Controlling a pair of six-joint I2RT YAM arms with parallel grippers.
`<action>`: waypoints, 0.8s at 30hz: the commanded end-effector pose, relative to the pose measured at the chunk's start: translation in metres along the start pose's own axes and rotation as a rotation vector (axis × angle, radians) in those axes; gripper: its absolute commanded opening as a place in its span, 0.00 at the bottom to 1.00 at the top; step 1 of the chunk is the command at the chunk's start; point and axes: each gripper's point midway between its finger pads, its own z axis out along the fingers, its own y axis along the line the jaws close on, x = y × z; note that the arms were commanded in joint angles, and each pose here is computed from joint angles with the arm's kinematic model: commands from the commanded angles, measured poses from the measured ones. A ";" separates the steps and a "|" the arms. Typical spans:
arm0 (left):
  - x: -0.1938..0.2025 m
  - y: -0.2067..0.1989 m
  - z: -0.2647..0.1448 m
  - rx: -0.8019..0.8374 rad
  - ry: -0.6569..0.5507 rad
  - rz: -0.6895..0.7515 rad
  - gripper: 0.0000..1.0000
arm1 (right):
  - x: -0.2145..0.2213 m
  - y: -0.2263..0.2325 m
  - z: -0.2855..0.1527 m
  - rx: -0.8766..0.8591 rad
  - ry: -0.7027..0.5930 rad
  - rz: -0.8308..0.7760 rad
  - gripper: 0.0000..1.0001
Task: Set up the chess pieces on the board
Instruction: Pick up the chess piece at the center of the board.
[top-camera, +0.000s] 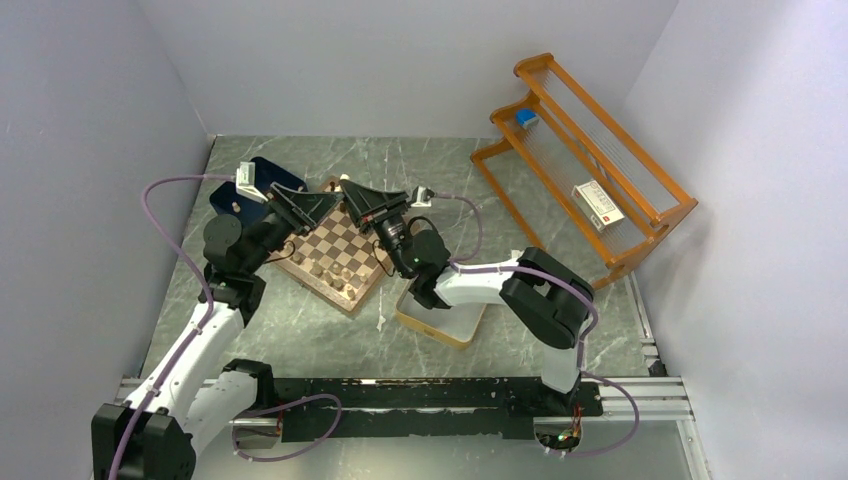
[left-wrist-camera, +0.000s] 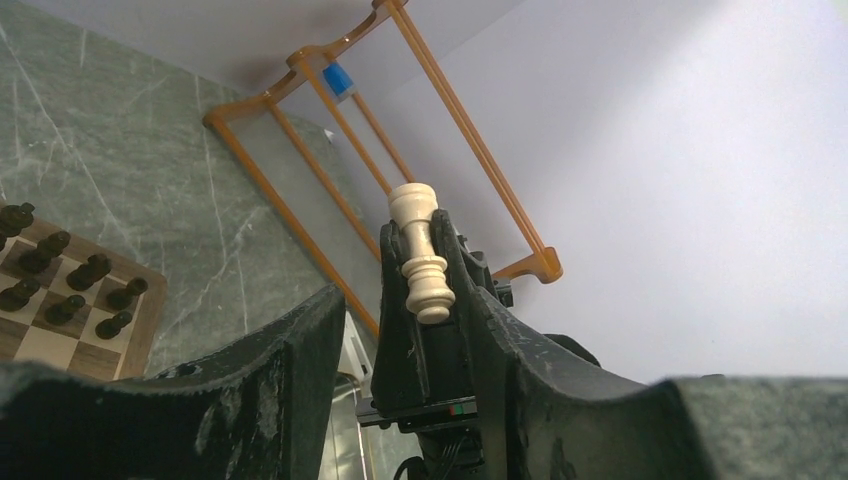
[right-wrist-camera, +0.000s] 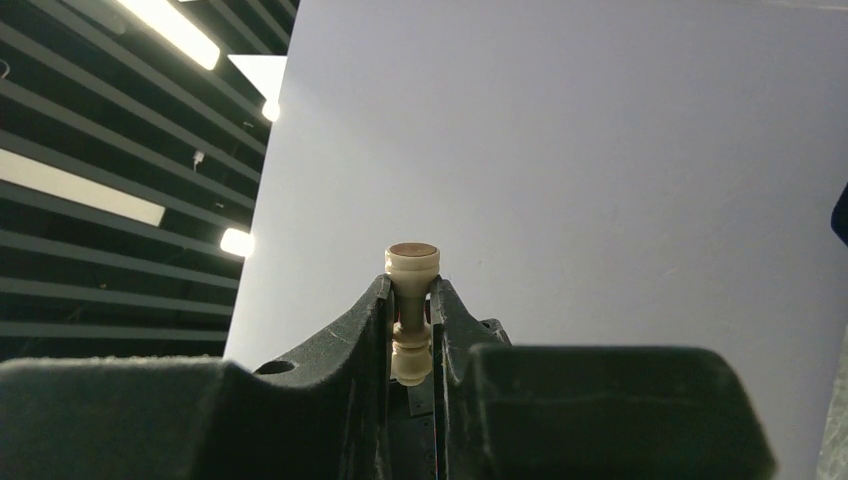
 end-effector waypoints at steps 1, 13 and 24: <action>-0.007 -0.020 0.002 0.062 -0.025 0.039 0.52 | 0.001 0.011 0.003 -0.037 -0.026 0.020 0.00; -0.011 -0.023 -0.001 0.053 -0.039 0.085 0.29 | 0.007 0.003 -0.001 -0.029 -0.009 -0.002 0.00; -0.020 -0.016 0.000 -0.040 -0.026 0.204 0.05 | 0.008 -0.010 -0.014 -0.006 0.020 -0.045 0.00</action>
